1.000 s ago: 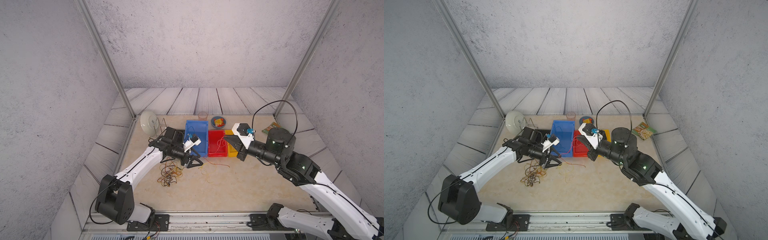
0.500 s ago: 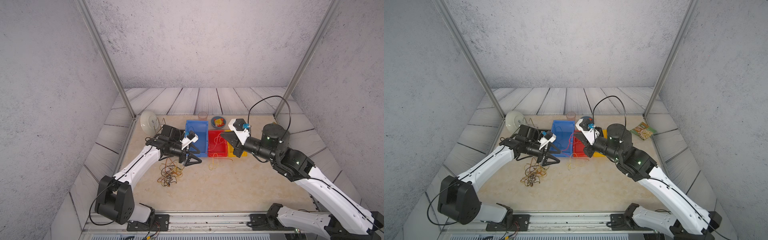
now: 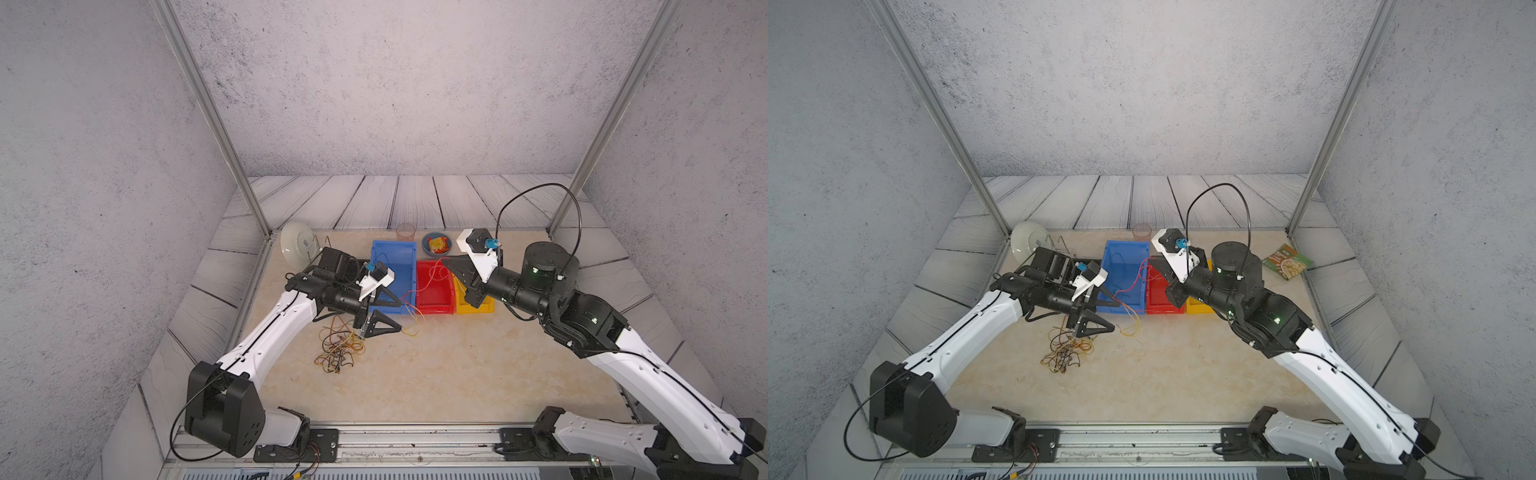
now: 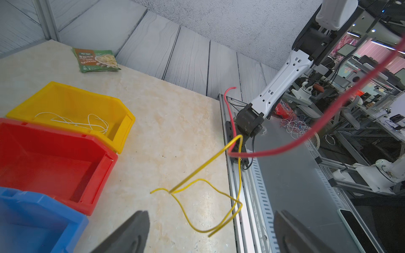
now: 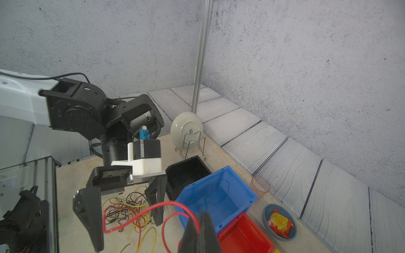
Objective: Untangle and sort cables by color
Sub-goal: Pick up the cable at the center of the board.
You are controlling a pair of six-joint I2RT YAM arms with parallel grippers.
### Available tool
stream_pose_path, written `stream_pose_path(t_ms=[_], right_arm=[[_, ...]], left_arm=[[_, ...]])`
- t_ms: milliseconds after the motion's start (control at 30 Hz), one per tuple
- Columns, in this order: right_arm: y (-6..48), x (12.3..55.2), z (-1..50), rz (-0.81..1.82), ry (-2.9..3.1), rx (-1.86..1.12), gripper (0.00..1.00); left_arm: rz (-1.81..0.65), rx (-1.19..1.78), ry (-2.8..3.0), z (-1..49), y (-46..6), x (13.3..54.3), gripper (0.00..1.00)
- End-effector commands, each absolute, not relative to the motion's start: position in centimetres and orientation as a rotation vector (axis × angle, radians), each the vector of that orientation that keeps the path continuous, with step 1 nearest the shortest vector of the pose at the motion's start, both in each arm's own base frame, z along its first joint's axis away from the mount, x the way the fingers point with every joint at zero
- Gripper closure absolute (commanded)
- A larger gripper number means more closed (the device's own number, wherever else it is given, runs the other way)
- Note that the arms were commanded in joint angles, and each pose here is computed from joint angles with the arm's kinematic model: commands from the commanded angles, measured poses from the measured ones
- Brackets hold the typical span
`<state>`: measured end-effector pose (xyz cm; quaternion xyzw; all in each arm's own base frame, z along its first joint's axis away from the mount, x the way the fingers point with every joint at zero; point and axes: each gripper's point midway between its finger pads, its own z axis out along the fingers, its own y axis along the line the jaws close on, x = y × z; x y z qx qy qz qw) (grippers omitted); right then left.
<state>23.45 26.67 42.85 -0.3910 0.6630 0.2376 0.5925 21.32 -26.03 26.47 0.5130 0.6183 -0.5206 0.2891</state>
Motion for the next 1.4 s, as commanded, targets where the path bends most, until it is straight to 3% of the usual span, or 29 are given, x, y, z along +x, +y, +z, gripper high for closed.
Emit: stream_pose_path(t_ms=[0,500,1067,1367], right_arm=[[26.6,23.4,44.9,0.574,1.498,-0.866,1.00],[28.2,21.1,45.6,0.662,1.372,-1.012,1.00],[27.0,22.6,45.9,0.585,1.437,-0.917,1.00],[27.3,24.2,39.5,0.567,1.446,-0.855,1.00]], left_arm=[[-1.380,1.342,1.651,27.0,-26.4,22.3,0.05],[-1.270,1.426,1.544,28.9,-26.9,24.2,0.05],[-1.303,1.364,1.604,24.4,-24.8,23.3,0.05],[-1.246,1.377,1.626,23.2,-24.5,23.6,0.05]])
